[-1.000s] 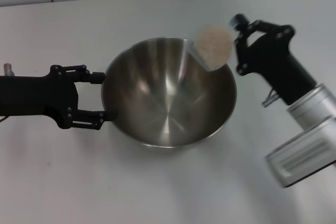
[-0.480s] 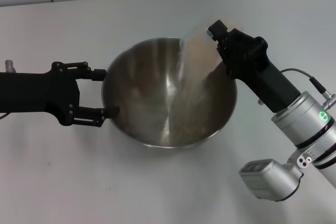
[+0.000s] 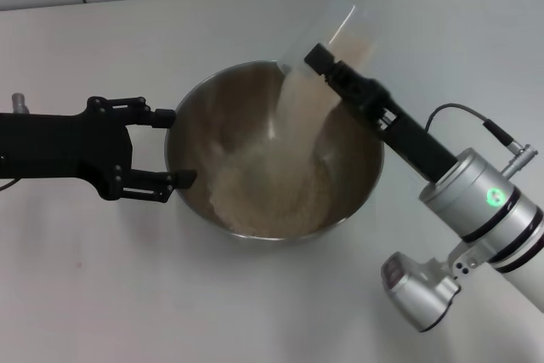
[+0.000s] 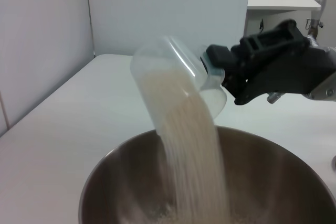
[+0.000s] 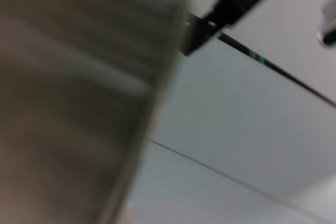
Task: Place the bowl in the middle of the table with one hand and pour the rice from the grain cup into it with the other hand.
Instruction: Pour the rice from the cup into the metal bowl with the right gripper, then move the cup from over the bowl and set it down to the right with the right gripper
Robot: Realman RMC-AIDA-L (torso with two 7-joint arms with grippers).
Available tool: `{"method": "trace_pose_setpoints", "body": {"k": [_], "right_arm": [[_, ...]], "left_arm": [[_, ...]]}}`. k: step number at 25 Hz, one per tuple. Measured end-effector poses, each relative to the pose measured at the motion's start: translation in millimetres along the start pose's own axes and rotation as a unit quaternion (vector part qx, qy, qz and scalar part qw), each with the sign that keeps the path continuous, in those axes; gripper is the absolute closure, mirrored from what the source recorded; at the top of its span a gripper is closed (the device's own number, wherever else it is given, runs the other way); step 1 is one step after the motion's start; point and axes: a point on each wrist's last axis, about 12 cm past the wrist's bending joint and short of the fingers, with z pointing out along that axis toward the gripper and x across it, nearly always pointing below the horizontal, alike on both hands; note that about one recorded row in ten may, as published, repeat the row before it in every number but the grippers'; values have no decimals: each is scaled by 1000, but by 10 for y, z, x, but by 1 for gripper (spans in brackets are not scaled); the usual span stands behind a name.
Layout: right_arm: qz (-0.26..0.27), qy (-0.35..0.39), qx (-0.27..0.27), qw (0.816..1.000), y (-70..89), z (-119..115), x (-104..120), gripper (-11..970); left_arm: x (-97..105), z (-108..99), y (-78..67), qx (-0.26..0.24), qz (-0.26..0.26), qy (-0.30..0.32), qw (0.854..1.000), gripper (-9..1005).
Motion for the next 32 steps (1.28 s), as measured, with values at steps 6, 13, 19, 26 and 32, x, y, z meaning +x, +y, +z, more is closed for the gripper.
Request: {"method": "trace_pose_setpoints", "body": {"k": [6, 13, 19, 26, 32], "right_arm": [[-102, -29, 14, 994, -48, 92, -114, 946], [-132, -44, -4, 990, -27, 147, -199, 945], [270, 103, 19, 957, -163, 236, -79, 944], [621, 167, 91, 761, -40, 25, 188, 943], [773, 232, 108, 580, 324, -303, 627, 943]], "left_arm": [[-11, 15, 8, 2, -1, 3, 1000, 134], [-20, 29, 7, 4, 1, 3, 1000, 134], [-19, 29, 7, 4, 1, 3, 1000, 134], [-11, 27, 3, 4, -1, 4, 1000, 134], [-9, 24, 0, 3, 0, 2, 1000, 134]]}}
